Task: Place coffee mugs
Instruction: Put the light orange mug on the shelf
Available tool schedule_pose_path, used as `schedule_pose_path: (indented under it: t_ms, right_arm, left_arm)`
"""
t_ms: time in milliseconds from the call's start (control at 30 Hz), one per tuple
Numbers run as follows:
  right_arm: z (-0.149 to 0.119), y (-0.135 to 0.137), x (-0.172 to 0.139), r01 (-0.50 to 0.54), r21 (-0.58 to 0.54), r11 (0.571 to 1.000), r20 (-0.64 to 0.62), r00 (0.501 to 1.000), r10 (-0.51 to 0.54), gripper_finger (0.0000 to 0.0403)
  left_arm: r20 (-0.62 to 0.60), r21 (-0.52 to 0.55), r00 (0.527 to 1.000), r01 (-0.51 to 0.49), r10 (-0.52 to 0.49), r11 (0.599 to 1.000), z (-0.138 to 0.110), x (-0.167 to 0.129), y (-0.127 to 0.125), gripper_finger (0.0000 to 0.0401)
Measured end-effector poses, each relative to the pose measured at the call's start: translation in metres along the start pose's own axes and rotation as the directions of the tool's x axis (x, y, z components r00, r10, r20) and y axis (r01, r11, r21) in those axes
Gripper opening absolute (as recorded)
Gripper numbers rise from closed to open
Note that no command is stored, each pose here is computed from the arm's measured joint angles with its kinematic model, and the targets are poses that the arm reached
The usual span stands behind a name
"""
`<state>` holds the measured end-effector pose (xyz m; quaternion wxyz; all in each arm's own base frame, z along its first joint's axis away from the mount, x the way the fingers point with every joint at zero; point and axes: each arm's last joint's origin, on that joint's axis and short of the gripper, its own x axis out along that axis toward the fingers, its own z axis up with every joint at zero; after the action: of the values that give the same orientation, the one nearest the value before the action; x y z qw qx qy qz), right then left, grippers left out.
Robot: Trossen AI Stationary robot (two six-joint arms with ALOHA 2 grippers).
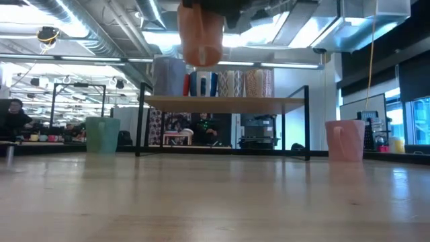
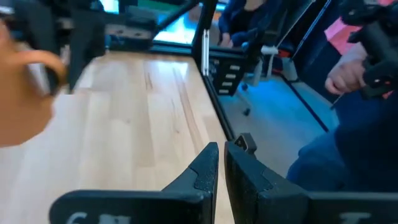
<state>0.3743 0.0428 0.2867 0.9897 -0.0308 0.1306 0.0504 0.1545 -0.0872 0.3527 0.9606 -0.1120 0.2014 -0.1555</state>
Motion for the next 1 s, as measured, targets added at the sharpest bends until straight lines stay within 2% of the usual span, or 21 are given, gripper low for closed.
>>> schedule_pose_path:
  t_ms: [200,300,467,667,767,833,1000]
  right_arm:
    - [0.004,-0.055,-0.003,0.013,0.006,1.0,0.039,0.999,-0.013,0.0006]
    - [0.001,-0.078,-0.007,0.029,-0.001,1.0,0.034,0.999,-0.029,0.0006]
    - [-0.004,-0.112,-0.011,-0.005,-0.012,1.0,0.054,0.999,0.005,0.0006]
    - [-0.019,-0.138,-0.01,-0.013,-0.051,0.999,0.033,0.999,0.015,0.0006]
    - [-0.028,-0.148,-0.007,-0.036,-0.06,0.998,0.016,0.999,0.037,0.0006]
    - [-0.035,-0.152,-0.004,-0.041,-0.054,0.998,0.002,0.999,0.041,0.0006]
    - [-0.038,-0.162,-0.003,-0.033,-0.081,0.996,0.024,0.999,0.035,0.0006]
  left_arm:
    - [0.064,0.013,0.997,-0.053,0.052,0.999,0.001,-0.029,0.007,0.002]
    - [0.091,0.015,0.992,-0.089,0.087,0.996,0.001,-0.039,0.009,0.002]
    - [0.15,0.044,0.978,-0.155,0.146,0.987,0.003,-0.048,0.012,0.002]
    - [0.182,0.029,0.958,-0.229,0.22,0.973,0.005,-0.05,0.016,0.002]
    - [0.22,0.0,0.915,-0.348,0.34,0.937,0.006,-0.051,0.021,0.002]
    - [0.239,-0.005,0.892,-0.395,0.384,0.919,0.008,-0.052,0.022,0.002]
    - [0.258,-0.013,0.87,-0.433,0.421,0.901,0.009,-0.053,0.024,0.002]
